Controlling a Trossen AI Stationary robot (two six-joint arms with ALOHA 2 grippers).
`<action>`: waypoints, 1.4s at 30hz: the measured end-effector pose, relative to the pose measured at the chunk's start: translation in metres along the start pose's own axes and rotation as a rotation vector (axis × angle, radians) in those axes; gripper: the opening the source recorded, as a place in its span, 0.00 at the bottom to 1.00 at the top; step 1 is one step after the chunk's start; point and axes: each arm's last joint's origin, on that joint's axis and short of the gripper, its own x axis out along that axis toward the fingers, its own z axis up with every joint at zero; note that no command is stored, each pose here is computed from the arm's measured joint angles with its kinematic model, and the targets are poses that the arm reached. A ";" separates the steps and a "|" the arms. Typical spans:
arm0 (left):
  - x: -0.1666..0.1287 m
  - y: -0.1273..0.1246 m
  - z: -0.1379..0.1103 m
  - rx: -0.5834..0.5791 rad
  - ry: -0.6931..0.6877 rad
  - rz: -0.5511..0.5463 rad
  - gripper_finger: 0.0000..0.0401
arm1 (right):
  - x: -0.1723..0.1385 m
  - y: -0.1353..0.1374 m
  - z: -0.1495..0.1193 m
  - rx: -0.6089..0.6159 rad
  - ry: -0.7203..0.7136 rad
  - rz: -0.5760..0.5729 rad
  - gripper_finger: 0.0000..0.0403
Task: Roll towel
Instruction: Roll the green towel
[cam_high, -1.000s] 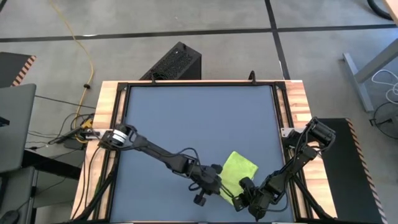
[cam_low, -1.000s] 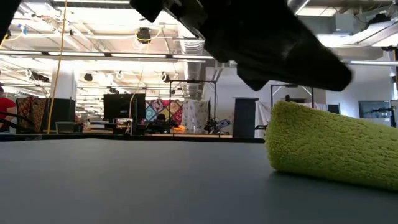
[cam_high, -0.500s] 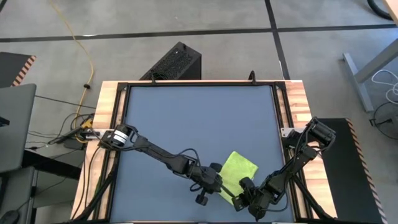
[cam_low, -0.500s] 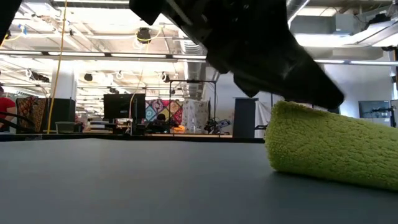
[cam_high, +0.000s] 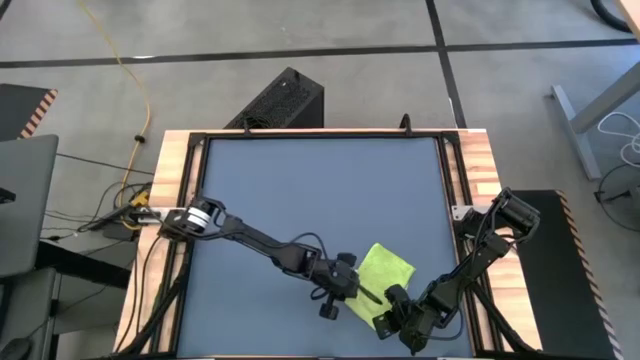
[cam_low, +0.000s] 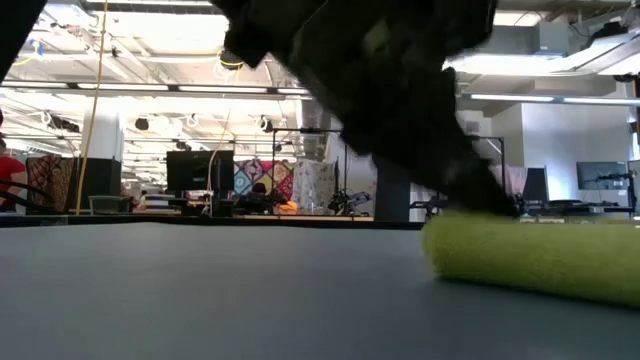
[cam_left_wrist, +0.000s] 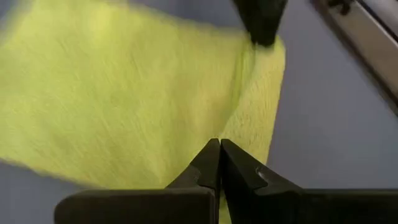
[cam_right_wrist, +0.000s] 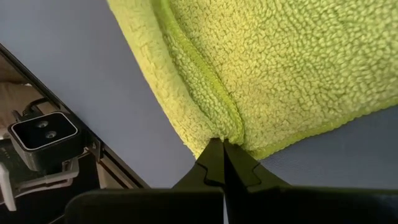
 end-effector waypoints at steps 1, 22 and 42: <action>0.005 0.000 -0.005 -0.021 0.018 -0.023 0.00 | 0.000 0.000 0.000 0.001 0.001 0.001 0.03; 0.016 0.002 -0.024 -0.088 0.122 -0.011 0.00 | 0.001 0.001 0.002 -0.009 -0.012 0.004 0.14; 0.012 0.018 -0.027 -0.238 0.169 -0.002 0.00 | -0.014 -0.001 0.001 -0.041 -0.071 -0.006 0.16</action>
